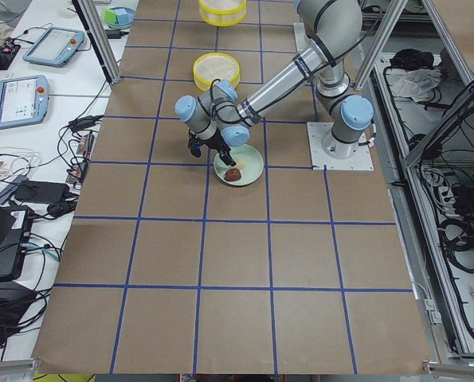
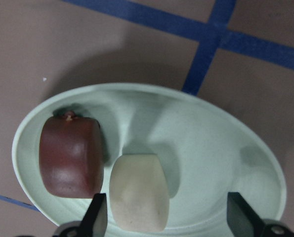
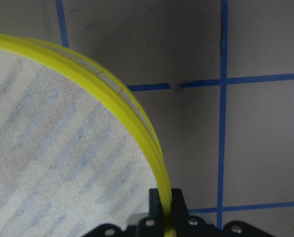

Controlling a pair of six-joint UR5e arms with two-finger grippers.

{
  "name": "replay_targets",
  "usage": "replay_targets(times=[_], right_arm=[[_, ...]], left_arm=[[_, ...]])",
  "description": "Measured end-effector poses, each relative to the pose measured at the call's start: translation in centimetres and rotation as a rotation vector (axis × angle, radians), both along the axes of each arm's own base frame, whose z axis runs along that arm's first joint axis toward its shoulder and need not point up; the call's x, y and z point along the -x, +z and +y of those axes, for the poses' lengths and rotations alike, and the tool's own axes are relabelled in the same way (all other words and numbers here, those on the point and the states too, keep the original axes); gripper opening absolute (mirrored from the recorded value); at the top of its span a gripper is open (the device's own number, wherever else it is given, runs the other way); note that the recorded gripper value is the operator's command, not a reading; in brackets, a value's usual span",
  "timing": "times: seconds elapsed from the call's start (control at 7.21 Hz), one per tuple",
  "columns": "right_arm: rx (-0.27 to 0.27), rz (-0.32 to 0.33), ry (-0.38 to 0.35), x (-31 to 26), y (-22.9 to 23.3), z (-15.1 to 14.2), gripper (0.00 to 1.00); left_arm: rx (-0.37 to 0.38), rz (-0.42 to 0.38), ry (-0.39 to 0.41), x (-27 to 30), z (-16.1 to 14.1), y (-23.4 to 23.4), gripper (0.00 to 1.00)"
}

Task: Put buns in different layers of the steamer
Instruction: 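Set the top tier beside the bottom tier while the left gripper descends, then grasp the white bun on the plate with the left gripper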

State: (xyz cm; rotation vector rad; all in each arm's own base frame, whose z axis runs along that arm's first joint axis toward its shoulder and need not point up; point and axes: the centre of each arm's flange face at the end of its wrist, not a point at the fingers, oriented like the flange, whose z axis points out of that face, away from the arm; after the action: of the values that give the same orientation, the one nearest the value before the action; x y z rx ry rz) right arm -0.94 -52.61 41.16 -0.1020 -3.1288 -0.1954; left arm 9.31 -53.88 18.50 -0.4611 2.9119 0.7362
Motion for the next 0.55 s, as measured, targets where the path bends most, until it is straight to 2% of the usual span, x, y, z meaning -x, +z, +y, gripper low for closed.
replay_targets(times=[0.14,0.28,0.55], right_arm=[[-0.008,0.004,-0.001,0.43,0.24,0.39,0.0],[-0.016,0.004,-0.001,0.54,0.25,0.61,0.0],[-0.026,0.003,-0.001,0.56,0.21,0.81,0.0]], left_arm=[[-0.006,0.001,-0.002,0.01,0.07,-0.12,0.87],[-0.012,0.003,-0.002,0.03,0.12,-0.34,0.79],[-0.039,0.011,-0.005,0.1,0.39,-0.75,0.16]])
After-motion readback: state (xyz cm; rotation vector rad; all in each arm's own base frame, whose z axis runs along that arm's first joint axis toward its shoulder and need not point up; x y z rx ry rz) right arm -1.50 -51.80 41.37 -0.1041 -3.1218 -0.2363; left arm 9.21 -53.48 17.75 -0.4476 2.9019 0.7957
